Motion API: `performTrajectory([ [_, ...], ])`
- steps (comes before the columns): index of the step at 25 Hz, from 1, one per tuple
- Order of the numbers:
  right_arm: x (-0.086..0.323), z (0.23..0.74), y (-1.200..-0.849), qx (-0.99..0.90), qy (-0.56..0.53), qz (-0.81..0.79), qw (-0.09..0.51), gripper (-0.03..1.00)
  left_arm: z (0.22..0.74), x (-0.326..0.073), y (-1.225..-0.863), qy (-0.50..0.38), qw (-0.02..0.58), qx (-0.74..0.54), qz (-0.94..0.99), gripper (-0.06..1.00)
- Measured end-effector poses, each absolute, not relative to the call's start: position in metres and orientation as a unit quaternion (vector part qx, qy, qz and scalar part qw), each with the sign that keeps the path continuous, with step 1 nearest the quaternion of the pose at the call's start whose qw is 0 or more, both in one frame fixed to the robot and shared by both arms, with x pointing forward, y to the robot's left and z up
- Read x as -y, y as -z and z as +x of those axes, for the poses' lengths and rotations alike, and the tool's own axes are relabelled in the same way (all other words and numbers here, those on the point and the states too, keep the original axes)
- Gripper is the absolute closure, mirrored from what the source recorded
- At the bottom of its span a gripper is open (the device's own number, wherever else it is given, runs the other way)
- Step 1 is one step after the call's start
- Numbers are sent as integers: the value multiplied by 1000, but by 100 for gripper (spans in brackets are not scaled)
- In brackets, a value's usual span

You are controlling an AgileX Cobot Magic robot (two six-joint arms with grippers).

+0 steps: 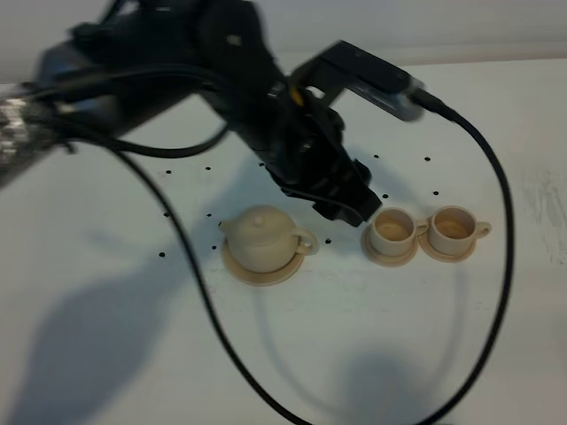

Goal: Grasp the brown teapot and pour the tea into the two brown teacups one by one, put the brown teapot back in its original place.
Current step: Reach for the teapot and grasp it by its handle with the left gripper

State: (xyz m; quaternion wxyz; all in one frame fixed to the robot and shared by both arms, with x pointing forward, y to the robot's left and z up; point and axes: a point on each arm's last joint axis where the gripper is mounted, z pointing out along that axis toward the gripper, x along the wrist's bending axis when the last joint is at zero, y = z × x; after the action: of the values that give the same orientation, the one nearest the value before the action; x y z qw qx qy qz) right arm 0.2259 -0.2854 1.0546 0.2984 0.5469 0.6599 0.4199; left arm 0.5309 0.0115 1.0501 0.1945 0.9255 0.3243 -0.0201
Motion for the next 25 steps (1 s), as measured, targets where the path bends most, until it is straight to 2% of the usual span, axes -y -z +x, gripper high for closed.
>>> performTrajectory([
  [5,285,226,-1055,-660,-420,547,298,49,537,6,-1015,5,120,-340,933,43],
  [10,285,226,-1055,-660,-420,547,298,51,556,0,-974,-47,44,-330,942,43],
  [15,285,226,-1055,-660,-420,547,298,55,569,-1,-966,-68,65,-288,953,43],
  [19,285,226,-1055,-660,-420,547,298,58,571,4,-963,-50,93,-253,962,43],
  [25,285,226,-1055,-660,-420,547,298,63,572,6,-944,-25,82,-238,968,43],
])
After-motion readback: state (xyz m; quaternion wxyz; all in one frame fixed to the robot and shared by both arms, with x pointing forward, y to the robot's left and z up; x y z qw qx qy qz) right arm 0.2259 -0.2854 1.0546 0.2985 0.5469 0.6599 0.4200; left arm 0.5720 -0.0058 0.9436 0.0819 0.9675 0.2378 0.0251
